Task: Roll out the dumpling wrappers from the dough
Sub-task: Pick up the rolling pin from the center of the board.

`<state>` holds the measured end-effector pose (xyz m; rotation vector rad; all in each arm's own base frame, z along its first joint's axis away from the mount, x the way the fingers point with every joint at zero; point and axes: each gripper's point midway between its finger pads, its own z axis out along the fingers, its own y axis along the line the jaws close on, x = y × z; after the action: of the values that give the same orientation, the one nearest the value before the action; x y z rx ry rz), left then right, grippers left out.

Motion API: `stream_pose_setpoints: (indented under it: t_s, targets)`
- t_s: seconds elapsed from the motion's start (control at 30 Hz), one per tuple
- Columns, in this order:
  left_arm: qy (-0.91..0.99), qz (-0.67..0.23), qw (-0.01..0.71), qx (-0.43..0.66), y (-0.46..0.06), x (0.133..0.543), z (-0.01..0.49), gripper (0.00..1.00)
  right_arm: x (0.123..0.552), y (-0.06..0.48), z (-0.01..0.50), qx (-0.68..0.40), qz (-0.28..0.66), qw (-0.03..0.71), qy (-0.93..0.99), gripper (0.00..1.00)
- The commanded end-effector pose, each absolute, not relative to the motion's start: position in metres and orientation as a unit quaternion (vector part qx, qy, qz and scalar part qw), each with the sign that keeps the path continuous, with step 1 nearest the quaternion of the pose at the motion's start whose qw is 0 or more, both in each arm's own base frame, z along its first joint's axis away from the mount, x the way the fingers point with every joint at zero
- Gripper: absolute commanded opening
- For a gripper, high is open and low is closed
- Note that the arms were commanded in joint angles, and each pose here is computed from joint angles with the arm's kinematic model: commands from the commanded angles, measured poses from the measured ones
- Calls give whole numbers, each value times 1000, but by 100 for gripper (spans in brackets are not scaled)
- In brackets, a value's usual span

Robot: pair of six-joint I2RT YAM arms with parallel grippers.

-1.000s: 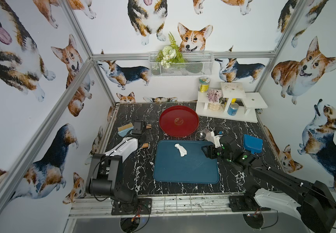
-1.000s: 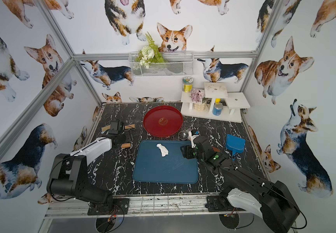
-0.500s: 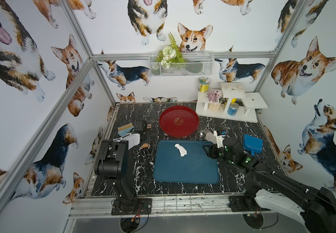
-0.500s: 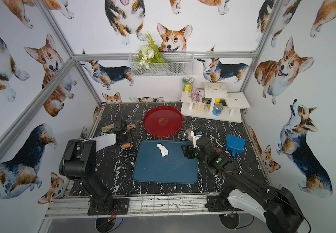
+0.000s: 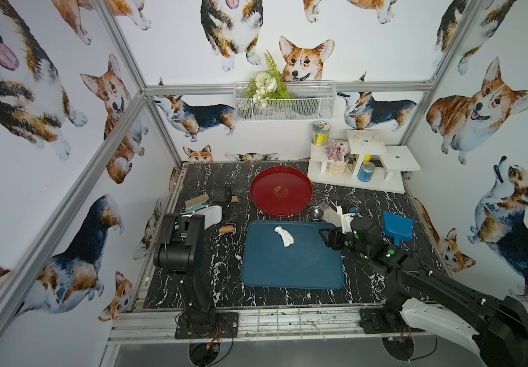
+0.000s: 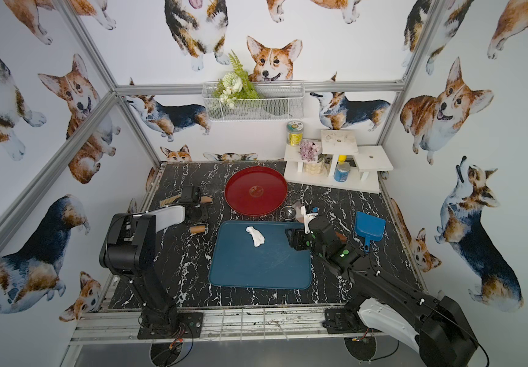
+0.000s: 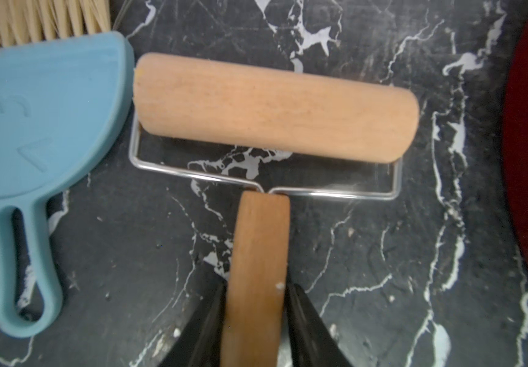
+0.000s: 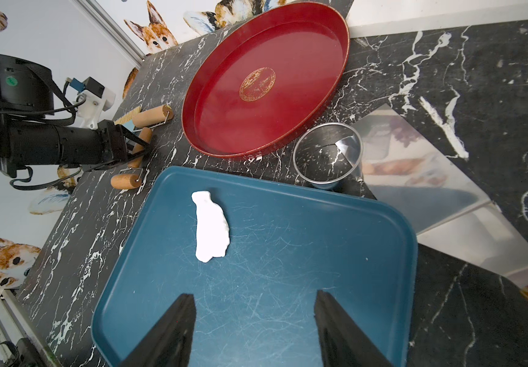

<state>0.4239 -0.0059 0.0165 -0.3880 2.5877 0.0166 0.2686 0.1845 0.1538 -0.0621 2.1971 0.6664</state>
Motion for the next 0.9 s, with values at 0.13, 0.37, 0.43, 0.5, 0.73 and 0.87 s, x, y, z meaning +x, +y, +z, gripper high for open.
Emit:
stream_pose_setpoints:
  t_s: [0.13,0.37,0.43,0.5,0.73,0.87]
  targets:
    - [959,0,245,-142,-8,416,14,8,270,183,162,-16,272,426,863,65]
    - [941,-34,305,-141,-19,411,52,0,271,182,166,-14,272,432,860,64]
    - [932,-44,334,-132,-26,410,76,0,271,183,168,-14,276,433,858,64]
    - [922,-62,363,-115,-39,408,100,0,271,187,171,-17,284,433,855,65]
    - [888,-141,436,-18,-108,381,168,0,268,206,186,-29,336,421,842,65]
    - [863,-187,468,30,-149,352,198,0,259,229,202,-48,385,412,824,65]
